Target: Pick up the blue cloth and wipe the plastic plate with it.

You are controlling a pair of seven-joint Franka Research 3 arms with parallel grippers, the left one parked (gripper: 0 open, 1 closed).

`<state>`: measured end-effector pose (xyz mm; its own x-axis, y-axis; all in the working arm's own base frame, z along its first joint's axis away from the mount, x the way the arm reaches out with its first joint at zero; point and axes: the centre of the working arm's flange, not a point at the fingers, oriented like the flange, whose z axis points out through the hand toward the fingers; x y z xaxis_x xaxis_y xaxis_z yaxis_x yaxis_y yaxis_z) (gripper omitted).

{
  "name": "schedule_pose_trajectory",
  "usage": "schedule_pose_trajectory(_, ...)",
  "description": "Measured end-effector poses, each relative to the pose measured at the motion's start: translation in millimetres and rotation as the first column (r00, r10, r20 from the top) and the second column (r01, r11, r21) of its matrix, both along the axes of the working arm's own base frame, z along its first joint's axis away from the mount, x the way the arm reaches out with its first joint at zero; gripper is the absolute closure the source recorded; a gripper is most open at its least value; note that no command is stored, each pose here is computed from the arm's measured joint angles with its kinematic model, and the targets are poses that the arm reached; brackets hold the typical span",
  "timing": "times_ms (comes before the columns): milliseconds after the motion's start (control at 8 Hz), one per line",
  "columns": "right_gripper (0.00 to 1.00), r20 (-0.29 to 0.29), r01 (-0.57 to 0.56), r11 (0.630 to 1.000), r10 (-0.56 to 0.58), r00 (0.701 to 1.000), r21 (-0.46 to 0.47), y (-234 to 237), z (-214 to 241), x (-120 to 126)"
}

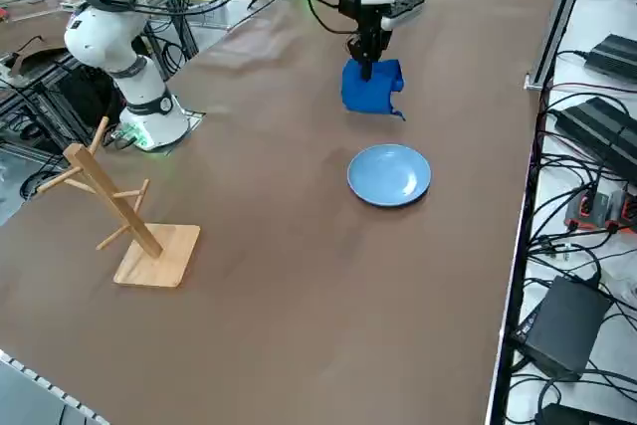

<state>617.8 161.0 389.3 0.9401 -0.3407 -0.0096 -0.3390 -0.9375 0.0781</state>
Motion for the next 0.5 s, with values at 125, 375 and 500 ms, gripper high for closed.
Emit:
schedule_pose_trajectory(125, 0.9, -0.001, -0.024, 1.0, 0.024, 1.0, 0.002, -15, 13, 9)
schedule_pose_trajectory(375, 0.9, -0.004, -0.07, 0.998, 0.07, 0.998, 0.006, -46, 18, 21)
schedule_pose_trajectory(500, 0.9, -0.012, -0.078, 0.997, 0.078, 0.997, 0.006, -60, 14, 25)
